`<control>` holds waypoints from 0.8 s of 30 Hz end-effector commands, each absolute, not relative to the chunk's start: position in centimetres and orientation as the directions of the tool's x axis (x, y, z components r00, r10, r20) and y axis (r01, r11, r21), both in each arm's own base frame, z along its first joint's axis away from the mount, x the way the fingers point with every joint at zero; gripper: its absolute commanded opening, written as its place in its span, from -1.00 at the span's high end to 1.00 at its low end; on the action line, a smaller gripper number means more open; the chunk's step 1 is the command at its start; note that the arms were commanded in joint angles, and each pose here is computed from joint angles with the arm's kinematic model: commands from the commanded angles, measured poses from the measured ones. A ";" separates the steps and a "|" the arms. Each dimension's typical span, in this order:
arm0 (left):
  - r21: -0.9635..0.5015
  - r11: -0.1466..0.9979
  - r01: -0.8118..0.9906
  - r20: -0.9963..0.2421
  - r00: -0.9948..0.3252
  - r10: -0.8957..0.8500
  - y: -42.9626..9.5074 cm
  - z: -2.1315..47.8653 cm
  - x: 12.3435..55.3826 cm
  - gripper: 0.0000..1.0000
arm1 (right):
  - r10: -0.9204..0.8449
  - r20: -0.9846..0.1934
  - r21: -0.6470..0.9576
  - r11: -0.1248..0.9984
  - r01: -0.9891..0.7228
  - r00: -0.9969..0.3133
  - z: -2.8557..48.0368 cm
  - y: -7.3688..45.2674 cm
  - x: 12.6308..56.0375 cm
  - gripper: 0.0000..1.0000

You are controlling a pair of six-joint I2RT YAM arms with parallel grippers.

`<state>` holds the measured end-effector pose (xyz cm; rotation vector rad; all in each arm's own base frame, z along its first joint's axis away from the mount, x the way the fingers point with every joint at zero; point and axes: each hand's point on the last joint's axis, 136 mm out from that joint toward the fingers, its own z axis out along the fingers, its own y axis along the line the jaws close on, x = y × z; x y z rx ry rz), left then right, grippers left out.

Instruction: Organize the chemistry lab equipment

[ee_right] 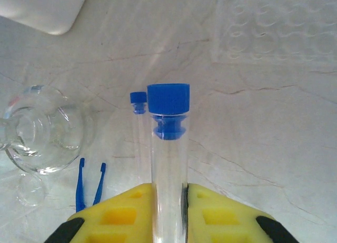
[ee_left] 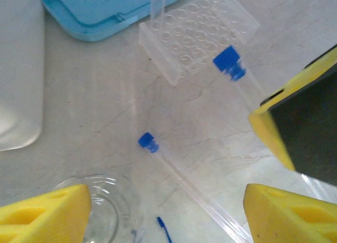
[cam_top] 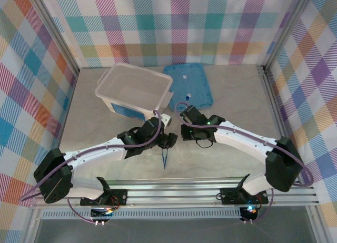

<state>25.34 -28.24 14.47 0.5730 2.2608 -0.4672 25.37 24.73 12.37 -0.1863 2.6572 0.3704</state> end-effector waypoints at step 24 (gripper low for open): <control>-0.559 0.513 0.651 -0.685 -0.712 0.157 -38.3 18.5 22.3 -0.52 | 0.367 -0.607 0.497 0.868 0.024 -0.705 20.3 21.0 28.2 0.61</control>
